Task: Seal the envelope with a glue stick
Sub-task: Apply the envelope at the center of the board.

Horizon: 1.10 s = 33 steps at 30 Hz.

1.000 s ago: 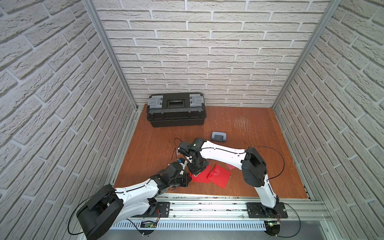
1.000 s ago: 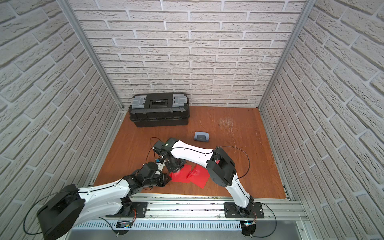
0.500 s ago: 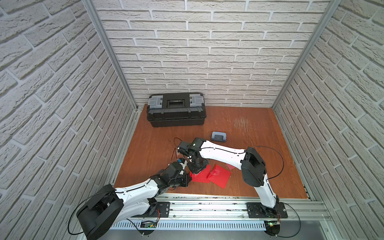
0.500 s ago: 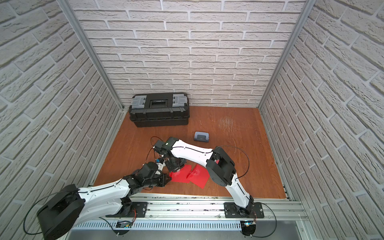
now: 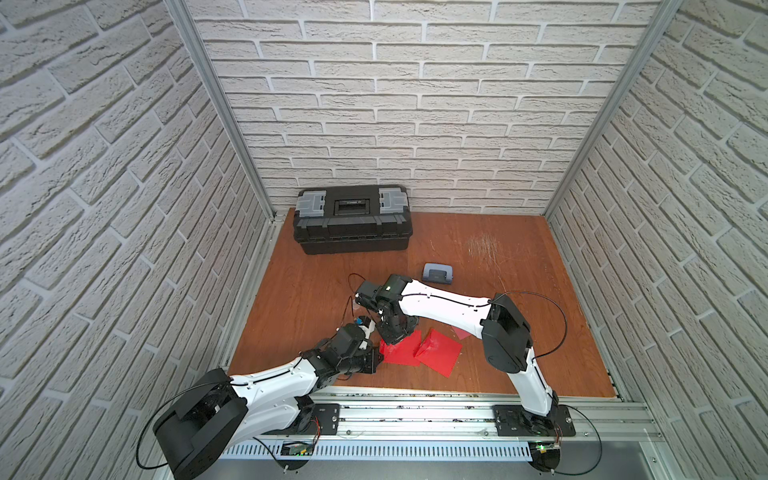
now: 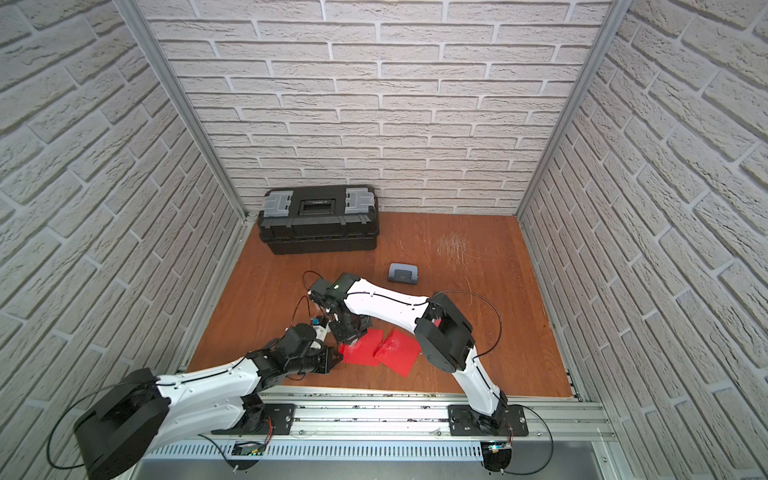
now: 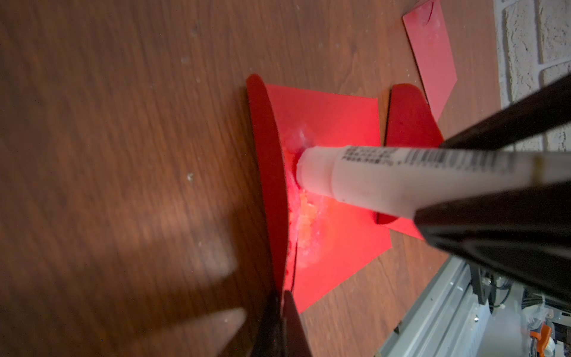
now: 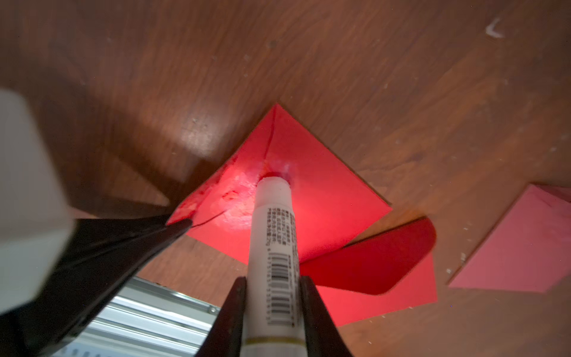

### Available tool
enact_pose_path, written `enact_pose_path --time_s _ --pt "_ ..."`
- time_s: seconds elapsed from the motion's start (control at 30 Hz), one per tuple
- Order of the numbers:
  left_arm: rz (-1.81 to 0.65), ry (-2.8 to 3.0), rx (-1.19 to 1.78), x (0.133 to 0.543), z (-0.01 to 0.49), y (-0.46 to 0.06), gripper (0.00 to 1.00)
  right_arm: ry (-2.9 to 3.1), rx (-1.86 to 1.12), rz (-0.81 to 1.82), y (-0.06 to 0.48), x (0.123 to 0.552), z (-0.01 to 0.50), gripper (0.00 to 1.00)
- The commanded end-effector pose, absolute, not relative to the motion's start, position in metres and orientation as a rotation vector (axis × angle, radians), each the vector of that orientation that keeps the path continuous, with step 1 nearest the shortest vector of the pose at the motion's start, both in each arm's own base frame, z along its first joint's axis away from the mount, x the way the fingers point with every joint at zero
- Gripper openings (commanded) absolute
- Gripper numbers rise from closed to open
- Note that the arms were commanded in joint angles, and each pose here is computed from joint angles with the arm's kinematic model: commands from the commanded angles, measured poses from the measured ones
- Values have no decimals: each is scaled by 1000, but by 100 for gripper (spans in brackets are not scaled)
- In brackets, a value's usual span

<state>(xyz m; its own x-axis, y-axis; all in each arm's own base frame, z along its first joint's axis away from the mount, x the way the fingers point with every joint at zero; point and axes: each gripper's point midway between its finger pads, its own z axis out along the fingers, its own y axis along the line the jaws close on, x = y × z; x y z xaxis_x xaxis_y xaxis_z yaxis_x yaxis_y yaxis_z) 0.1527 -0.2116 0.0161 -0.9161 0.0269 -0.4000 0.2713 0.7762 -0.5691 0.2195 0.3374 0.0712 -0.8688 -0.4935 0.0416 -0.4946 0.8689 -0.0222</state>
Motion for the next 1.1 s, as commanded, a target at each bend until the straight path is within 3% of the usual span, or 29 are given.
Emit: enact_pose_path --time_s 0.0,0.07,0.2,0.27,0.37,0.5,0.57,0.6,0.73,0.8,0.87,1.0,1.07 --pt "-804 2728 222 134 -12 -190 4 -2914 776 -326 377 198 68 3" --pt "-804 2726 222 134 -12 -190 4 -2953 765 -218 363 206 67 3" --pt "-803 2728 222 134 -12 -190 4 -3039 783 358 305 238 73 3" --pt "-805 2727 220 135 -12 -190 4 -3031 805 470 297 244 76 3" --pt "-804 2727 222 135 -12 -190 4 -3014 830 373 310 237 73 3" --pt "-803 2728 221 134 -12 -190 4 -2933 809 -196 368 205 68 3" --pt "-804 2727 221 135 -12 -190 4 -2914 779 -303 378 200 68 3" --pt "-803 2728 222 134 -12 -189 4 -2935 774 -243 371 204 68 3" --pt "-805 2726 222 134 -12 -190 4 -3011 814 423 304 240 73 3" --pt "-806 2725 223 134 -11 -190 4 -2992 831 533 294 244 74 3" --pt "-807 2726 223 134 -12 -190 4 -2988 831 419 305 238 70 3" --pt "-807 2726 223 134 -11 -190 4 -2930 789 -158 363 207 65 3" --pt "-808 2723 222 135 -11 -190 4 -2917 771 -285 376 203 68 3"
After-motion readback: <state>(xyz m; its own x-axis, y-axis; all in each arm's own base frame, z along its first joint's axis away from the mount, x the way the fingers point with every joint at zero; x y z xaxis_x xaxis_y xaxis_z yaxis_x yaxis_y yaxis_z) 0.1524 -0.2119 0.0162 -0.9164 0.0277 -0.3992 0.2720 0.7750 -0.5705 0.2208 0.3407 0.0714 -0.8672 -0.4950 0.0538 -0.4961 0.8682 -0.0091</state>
